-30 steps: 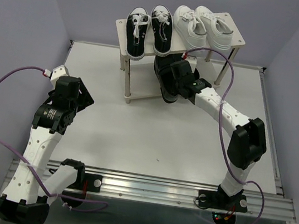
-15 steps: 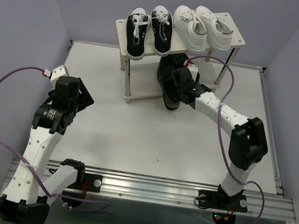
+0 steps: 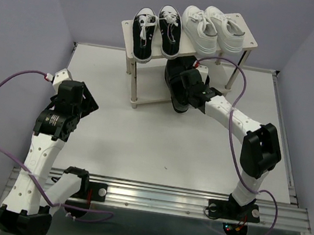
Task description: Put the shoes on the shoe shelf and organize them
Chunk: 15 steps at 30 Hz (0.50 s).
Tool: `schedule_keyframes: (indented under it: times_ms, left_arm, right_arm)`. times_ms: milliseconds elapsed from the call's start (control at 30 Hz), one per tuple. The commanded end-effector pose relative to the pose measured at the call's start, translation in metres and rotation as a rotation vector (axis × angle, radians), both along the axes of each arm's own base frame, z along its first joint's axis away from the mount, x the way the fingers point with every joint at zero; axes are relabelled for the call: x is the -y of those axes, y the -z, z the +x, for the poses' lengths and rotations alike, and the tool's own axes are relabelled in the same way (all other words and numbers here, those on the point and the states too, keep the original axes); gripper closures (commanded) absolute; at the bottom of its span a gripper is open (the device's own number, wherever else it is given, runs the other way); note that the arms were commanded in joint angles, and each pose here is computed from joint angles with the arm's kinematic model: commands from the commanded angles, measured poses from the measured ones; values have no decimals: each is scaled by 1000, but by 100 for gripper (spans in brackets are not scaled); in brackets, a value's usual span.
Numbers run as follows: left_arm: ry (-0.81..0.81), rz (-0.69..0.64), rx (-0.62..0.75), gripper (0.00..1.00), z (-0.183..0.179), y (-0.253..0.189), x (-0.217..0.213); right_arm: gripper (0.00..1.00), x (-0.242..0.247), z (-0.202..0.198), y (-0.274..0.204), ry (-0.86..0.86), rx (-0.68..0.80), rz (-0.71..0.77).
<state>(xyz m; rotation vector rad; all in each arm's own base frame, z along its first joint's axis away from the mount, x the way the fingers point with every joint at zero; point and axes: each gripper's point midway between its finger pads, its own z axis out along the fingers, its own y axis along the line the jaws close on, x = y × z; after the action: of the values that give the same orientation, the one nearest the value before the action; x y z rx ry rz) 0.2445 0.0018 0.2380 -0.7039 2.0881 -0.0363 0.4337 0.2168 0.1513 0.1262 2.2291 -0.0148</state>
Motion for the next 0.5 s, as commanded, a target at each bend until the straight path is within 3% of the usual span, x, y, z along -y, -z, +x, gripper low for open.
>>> schedule_keyframes:
  times_ms: [0,467]
  left_arm:
    - [-19,8,41,24,-2,-14,-4]
    - [-21,11,42,24,-4,-16,-5]
  right_arm:
    - [99,-8,34,-88,61,257,149]
    - [99,-13,45,-88,63,271,137]
